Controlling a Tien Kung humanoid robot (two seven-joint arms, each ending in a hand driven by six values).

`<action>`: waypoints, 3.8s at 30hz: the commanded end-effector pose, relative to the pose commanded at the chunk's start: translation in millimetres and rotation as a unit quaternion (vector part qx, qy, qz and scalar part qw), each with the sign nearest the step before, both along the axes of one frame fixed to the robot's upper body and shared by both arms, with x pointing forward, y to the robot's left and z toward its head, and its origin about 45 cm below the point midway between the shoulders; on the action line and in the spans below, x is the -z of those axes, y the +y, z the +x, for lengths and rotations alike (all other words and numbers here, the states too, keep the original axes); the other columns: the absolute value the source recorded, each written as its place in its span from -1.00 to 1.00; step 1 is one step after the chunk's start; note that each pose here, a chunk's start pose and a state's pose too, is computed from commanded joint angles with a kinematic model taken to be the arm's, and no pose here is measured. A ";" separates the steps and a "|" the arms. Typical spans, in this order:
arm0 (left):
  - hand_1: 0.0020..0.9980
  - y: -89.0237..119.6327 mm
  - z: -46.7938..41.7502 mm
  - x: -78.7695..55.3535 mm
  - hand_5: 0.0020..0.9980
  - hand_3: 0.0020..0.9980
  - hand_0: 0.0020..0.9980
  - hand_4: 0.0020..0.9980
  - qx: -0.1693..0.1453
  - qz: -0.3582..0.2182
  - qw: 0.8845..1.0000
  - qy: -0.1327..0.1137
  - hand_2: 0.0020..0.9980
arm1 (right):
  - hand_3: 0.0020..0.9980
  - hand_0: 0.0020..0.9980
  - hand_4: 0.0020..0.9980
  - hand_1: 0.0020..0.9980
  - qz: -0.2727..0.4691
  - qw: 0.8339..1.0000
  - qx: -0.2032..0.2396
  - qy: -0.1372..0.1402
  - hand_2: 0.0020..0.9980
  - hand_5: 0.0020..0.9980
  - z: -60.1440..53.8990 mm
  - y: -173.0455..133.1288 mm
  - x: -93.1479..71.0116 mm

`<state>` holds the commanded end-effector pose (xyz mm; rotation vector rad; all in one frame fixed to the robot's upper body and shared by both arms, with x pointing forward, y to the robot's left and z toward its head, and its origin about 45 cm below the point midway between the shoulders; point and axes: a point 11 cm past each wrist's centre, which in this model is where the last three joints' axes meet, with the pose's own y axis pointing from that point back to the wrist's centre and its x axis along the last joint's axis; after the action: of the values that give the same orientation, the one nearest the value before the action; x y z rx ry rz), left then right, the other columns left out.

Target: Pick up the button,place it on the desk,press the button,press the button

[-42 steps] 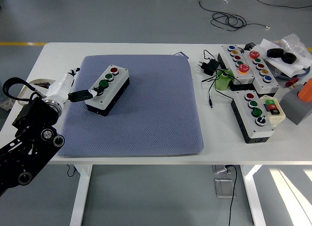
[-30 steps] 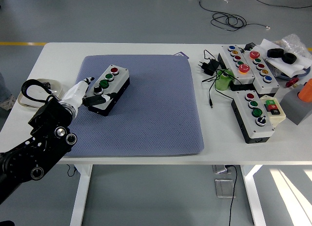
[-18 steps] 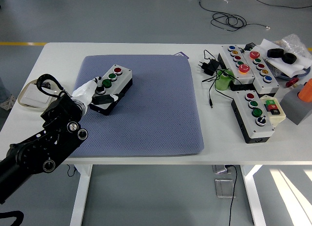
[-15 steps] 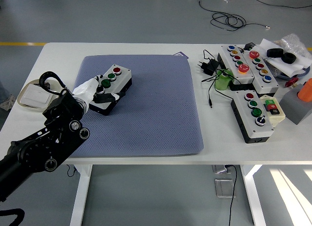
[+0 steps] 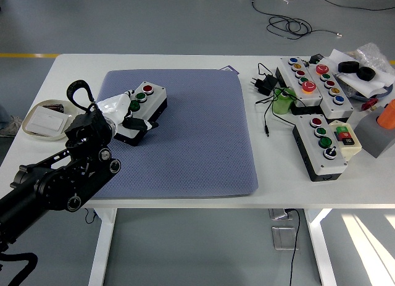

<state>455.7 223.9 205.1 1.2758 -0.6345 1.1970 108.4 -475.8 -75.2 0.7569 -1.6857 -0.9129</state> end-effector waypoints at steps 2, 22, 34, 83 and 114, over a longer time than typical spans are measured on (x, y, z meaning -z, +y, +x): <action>0.94 1.7 1.8 2.8 0.07 1.00 0.57 1.00 -0.005 0.004 1.000 0.005 1.00 | 0.50 0.58 -0.18 0.60 -0.001 1.000 -0.001 0.001 0.64 -0.04 0.0 -0.5 -0.2; 0.94 6.3 14.0 13.8 0.08 1.00 0.56 1.00 -0.028 0.025 0.999 0.033 1.00 | 0.50 0.58 -0.18 0.60 -0.003 1.000 -0.001 0.004 0.64 -0.04 -3.7 -3.1 -0.6; 0.85 5.0 15.6 15.3 -0.15 1.00 0.49 0.74 -0.035 0.042 0.998 0.007 1.00 | 0.50 0.58 -0.18 0.60 -0.004 1.000 -0.004 0.011 0.64 -0.04 -7.7 -3.8 0.1; -0.68 1.8 16.6 -30.6 -1.00 -0.39 -0.73 -0.47 0.002 0.083 0.991 -0.101 -0.69 | 0.50 0.58 -0.18 0.60 -0.008 1.000 0.003 0.004 0.64 -0.04 -3.4 -6.1 -2.2; -0.69 -62.4 -9.5 -40.3 -1.00 -0.47 -0.59 -0.55 0.399 0.070 0.905 -0.130 -0.69 | 0.50 0.58 -0.18 0.60 -0.007 1.000 0.005 0.013 0.64 -0.04 -10.8 -4.2 0.3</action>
<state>446.2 161.5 245.5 0.8168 -1.3068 0.6323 97.7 -480.0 -75.5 0.7259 -1.6722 -0.9132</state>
